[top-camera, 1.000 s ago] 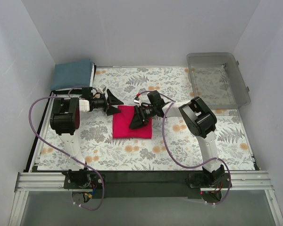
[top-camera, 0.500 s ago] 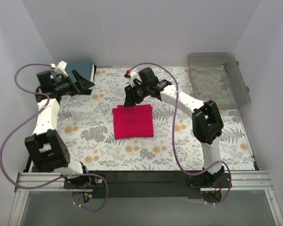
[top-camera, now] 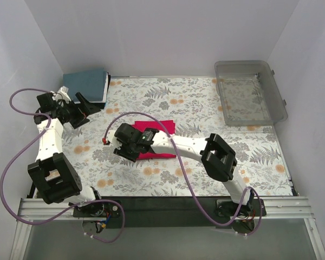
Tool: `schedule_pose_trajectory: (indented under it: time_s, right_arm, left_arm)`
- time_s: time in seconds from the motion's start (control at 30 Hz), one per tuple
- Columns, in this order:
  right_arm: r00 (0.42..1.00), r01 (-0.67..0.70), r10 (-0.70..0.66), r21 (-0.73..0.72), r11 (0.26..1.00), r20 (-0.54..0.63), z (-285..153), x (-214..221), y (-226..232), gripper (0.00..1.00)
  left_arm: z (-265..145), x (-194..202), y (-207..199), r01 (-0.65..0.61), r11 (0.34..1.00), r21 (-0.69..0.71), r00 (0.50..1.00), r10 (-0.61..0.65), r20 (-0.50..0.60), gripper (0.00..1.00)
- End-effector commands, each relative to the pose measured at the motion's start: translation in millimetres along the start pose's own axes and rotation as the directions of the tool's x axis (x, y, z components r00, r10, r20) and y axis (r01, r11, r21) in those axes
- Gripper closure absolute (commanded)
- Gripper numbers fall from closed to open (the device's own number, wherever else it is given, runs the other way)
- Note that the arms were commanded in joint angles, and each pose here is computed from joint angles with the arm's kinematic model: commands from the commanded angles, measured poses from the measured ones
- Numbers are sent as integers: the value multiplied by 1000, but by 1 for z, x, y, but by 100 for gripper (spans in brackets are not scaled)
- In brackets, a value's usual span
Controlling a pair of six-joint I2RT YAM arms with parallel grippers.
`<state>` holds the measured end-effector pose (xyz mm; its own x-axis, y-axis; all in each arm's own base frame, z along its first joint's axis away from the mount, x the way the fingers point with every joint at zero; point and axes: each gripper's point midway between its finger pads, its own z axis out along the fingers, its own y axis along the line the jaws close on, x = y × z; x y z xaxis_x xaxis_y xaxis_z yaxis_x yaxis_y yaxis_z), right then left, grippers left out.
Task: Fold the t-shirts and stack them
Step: Neatly place the folded tshirt to the corner
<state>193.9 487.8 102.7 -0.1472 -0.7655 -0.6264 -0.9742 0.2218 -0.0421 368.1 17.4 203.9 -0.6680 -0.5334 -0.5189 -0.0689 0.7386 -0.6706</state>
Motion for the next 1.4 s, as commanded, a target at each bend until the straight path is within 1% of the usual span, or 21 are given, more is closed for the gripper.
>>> schedule_pose_trajectory:
  time_s: [0.0, 0.27, 0.43, 0.6, 0.7, 0.73, 0.77, 0.8, 0.83, 0.9, 0.93, 1.0, 1.03, 1.1, 1.13, 1.17, 1.2, 1.23, 1.27, 1.33, 1.37]
  right_arm:
    - [996, 42, -33, 120, 992, -80, 13, 17, -28, 57]
    - [988, 72, -50, 150, 986, -144, 33, 35, -32, 53]
    - [988, 59, -41, 118, 991, -148, 41, 39, -26, 50]
    - [986, 55, -41, 88, 995, -160, 49, 44, -20, 51]
    - [981, 61, -44, 83, 995, -191, 57, 56, -20, 59]
    - [978, 59, -42, 78, 995, -205, 59, 63, -19, 65]
    - [977, 53, -36, 73, 996, -211, 60, 66, -19, 69]
    - [976, 49, -33, 68, 996, -213, 60, 68, -19, 74]
    - [978, 37, -25, 54, 998, -208, 60, 67, -18, 85]
    - [984, 22, -14, 42, 999, -178, 52, 58, -20, 96]
    - [987, 16, -11, 30, 999, -163, 48, 53, -20, 99]
    - [993, 14, -12, 16, 1000, -115, 34, 36, -22, 99]
    - [996, 5, -6, -8, 1000, -94, 29, 30, -21, 99]
    - [999, 1, -3, -24, 1000, -54, 17, 18, -22, 99]
    - [999, -4, 3, -28, 1000, -43, 14, 15, -23, 99]
    - [999, -14, 13, -40, 999, -30, 10, 12, -25, 99]
    - [999, -23, 22, -46, 999, -27, 8, 12, -26, 99]
    - [999, -35, 33, -51, 998, -24, 7, 12, -29, 99]
    - [999, -45, 44, -57, 997, -16, 4, 11, -31, 99]
    - [997, -74, 73, -89, 993, -16, 3, 13, -29, 99]
    - [996, -90, 89, -92, 992, -10, 1, 13, -34, 99]
  left_arm:
    - [-2, 16, 6, 80, 996, -29, 996, -81, -25, 2]
    - [6, 26, 20, 117, 991, -57, 992, -120, -38, 2]
    - [8, 28, 25, 121, 990, -66, 992, -123, -31, 2]
    - [11, 31, 30, 139, 987, -78, 989, -143, -42, 2]
    - [13, 38, 38, 168, 980, -111, 984, -173, -35, 2]
    - [14, 38, 41, 173, 978, -120, 984, -177, -22, 2]
    - [13, 39, 41, 181, 976, -124, 983, -184, -11, 2]
    - [15, 49, 46, 212, 968, -135, 976, -217, -21, 2]
    - [16, 52, 44, 216, 969, -119, 975, -220, -21, 2]
    - [18, 68, 45, 251, 963, -96, 966, -256, -47, 2]
    - [20, 73, 39, 279, 958, -58, 957, -283, -62, 2]
    - [23, 85, 34, 317, 948, -12, 944, -317, -96, 2]
    - [28, 100, 31, 361, 932, 22, 925, -355, -138, 2]
    - [35, 117, 29, 398, 917, 36, 906, -386, -174, 2]
    - [42, 127, 27, 390, 920, 51, 908, -375, -186, 2]
    - [46, 132, 24, 416, 908, 53, 895, -399, -197, 2]
    - [51, 135, 21, 416, 907, 59, 895, -398, -202, 2]
    - [58, 139, 11, 385, 919, 87, 908, -361, -213, 2]
    - [64, 144, 9, 407, 910, 75, 897, -383, -222, 2]
    - [75, 150, -5, 377, 921, 101, 909, -347, -230, 2]
    - [80, 156, -3, 386, 918, 87, 903, -357, -237, 2]
